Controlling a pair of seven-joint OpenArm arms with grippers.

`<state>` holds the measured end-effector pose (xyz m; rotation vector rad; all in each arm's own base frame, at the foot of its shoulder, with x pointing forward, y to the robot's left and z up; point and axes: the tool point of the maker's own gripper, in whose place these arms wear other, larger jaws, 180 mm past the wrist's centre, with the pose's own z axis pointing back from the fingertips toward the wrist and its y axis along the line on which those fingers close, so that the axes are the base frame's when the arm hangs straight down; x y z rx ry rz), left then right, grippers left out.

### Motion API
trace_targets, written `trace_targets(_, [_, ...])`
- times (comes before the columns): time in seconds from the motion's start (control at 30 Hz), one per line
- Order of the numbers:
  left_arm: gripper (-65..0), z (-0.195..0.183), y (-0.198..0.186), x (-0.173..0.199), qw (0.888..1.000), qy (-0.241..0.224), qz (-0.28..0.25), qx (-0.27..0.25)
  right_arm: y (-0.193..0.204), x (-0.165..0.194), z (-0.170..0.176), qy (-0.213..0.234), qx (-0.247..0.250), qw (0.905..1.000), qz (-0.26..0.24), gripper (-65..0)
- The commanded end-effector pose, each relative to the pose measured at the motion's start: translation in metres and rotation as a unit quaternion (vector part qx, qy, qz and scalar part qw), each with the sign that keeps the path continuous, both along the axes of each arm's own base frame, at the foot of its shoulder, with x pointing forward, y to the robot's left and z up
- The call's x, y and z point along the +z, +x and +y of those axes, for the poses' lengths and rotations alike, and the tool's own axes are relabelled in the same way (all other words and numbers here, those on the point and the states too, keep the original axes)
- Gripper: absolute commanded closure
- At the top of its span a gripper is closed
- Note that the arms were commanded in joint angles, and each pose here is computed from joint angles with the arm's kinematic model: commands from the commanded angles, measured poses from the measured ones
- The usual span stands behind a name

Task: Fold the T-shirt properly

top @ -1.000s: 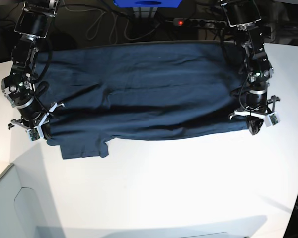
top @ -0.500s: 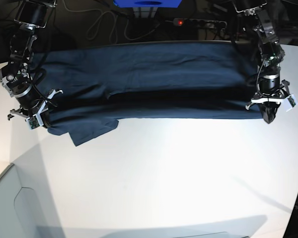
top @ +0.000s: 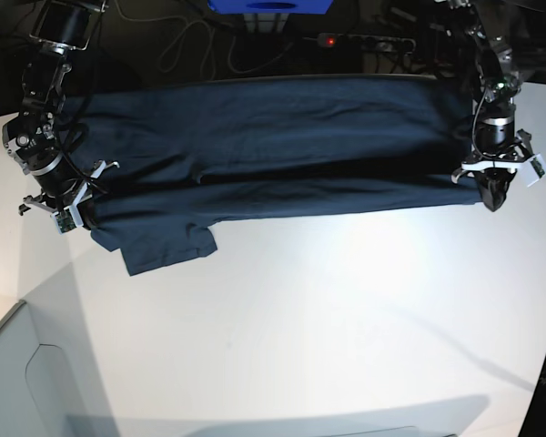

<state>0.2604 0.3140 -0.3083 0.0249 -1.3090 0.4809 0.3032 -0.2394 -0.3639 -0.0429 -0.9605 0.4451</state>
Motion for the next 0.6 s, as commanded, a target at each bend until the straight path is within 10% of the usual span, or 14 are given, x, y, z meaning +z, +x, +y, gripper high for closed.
trace_targets(0.0, [0.0, 0.003, 0.003, 0.012, 1.0, 0.009, -0.021, 0.001, 0.006, 0.014, 0.0, 0.001, 0.013, 0.9997, -0.023, -0.1])
trace_targets(0.3, [0.0, 0.006, -0.004, -0.005, 1.0, 0.001, 0.002, 0.006, -0.001, 0.006, 0.0, -0.004, 0.014, 0.9999, -0.007, -2.1])
trace_targets(0.57, [0.0, 0.006, -0.002, -0.006, 1.0, 0.0, 0.001, 0.006, -0.003, 0.009, -0.004, -0.022, 0.016, 0.9996, 0.005, -35.4])
